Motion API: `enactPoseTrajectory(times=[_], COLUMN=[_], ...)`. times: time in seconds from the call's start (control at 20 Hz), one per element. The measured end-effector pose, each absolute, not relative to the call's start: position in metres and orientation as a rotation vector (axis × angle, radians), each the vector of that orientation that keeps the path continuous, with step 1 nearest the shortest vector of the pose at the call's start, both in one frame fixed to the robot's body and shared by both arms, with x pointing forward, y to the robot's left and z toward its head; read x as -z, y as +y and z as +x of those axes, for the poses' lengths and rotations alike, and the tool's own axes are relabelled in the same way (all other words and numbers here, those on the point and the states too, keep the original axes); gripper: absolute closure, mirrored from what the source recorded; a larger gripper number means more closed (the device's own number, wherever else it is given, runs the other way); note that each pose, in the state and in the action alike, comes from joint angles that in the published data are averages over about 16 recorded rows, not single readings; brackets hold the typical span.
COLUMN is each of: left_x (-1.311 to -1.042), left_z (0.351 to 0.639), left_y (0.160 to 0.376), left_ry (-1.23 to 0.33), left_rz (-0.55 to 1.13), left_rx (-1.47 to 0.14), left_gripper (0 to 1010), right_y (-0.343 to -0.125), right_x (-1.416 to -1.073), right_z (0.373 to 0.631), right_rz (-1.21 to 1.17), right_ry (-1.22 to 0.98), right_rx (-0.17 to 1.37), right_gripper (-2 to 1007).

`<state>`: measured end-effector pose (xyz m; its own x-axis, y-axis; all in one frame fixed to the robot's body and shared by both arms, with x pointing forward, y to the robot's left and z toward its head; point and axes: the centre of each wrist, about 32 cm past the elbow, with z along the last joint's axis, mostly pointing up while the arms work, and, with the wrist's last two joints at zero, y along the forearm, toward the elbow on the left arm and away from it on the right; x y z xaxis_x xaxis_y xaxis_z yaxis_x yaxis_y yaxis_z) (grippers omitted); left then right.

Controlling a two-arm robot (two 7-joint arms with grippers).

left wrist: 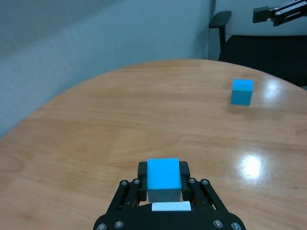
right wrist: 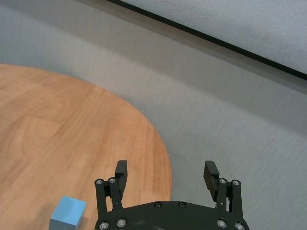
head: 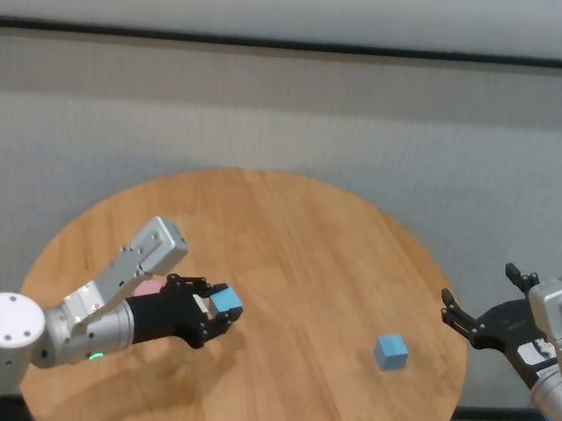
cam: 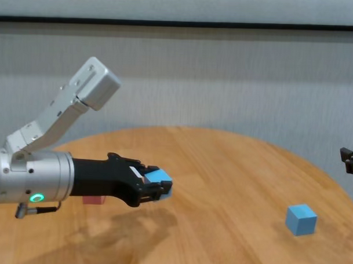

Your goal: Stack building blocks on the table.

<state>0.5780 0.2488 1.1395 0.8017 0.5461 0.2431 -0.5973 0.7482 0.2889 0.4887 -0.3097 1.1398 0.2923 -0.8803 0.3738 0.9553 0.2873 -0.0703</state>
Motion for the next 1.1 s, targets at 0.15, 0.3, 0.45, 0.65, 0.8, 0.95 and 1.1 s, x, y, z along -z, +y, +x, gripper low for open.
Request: enactPoseTrajectory(times=[0.15, 0.3, 0.45, 0.65, 0.8, 0.95, 1.1], left_x=[-1.137, -1.135, -1.132, -1.128, -1.125, -1.122, -1.120], left_z=[0.579, 0.580, 0.580, 0.582, 0.584, 0.587, 0.589], left_y=[0.242, 0.236, 0.230, 0.223, 0.219, 0.217, 0.216], left_ry=[-0.135, -0.126, -0.122, -0.118, -0.117, -0.119, -0.122], left_rz=[0.365, 0.367, 0.373, 0.383, 0.392, 0.401, 0.408], left_rx=[-0.619, -0.612, -0.606, -0.604, -0.607, -0.611, -0.617], left_gripper=[617, 617, 617, 617, 617, 617, 617], right_y=[-0.310, -0.310, -0.310, -0.310, -0.310, -0.310, -0.310], right_x=[-1.140, -1.140, -1.140, -1.140, -1.140, -1.140, -1.140], right_z=[0.489, 0.489, 0.489, 0.489, 0.489, 0.489, 0.489], right_rz=[-0.305, -0.305, -0.305, -0.305, -0.305, -0.305, -0.305], right_ry=[-0.285, -0.285, -0.285, -0.285, -0.285, -0.285, -0.285], right_rx=[1.248, 1.248, 1.248, 1.248, 1.248, 1.248, 1.248], right_gripper=[0, 0, 0, 0, 0, 0, 1])
